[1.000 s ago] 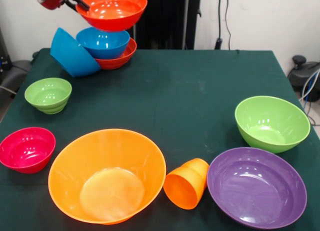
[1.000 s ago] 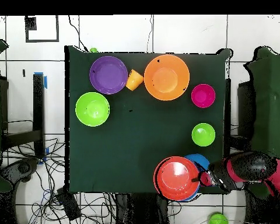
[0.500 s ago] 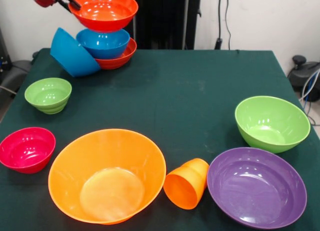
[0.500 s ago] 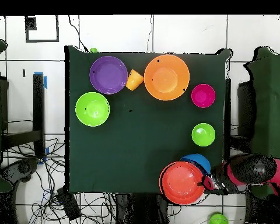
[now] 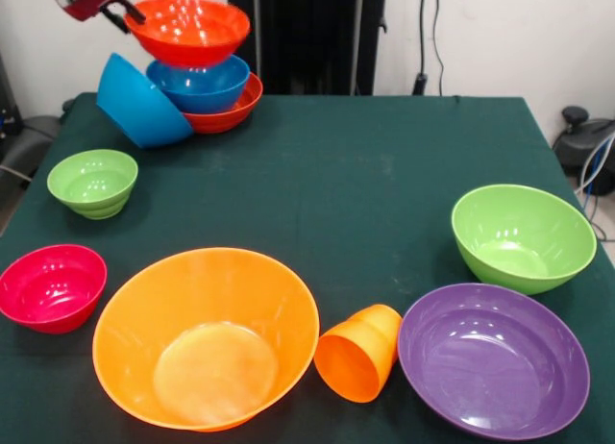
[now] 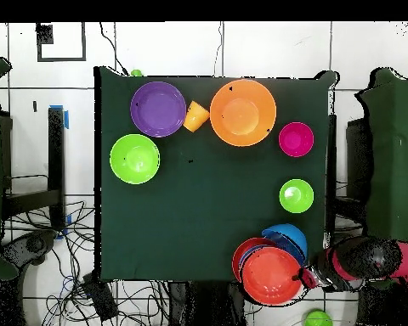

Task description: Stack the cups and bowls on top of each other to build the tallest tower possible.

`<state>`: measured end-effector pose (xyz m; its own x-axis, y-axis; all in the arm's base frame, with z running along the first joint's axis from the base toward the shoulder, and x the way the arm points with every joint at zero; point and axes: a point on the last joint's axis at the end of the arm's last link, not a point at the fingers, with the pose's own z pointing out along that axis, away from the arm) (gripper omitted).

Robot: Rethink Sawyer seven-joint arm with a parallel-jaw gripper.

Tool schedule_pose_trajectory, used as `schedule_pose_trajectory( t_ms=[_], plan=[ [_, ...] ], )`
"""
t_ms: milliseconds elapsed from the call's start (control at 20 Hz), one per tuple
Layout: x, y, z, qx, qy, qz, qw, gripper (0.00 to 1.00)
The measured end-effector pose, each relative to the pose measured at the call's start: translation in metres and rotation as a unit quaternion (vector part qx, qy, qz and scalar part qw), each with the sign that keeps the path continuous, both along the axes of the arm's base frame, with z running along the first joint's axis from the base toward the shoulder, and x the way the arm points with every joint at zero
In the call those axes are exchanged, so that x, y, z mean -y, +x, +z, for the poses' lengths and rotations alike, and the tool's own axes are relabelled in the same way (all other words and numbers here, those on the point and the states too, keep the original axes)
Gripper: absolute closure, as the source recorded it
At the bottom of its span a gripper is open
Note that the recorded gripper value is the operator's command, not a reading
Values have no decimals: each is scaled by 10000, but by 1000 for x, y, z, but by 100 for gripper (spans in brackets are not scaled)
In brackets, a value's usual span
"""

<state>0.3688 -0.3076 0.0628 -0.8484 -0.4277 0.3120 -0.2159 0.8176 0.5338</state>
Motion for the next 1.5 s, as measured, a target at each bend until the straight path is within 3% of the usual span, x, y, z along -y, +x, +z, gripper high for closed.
schedule_pose_trajectory(
  t_ms=[600,1500],
  plan=[
    [-1,-3,-4,68,150,109,9998,0],
    [-2,-3,-5,68,148,114,9998,0]
  ],
)
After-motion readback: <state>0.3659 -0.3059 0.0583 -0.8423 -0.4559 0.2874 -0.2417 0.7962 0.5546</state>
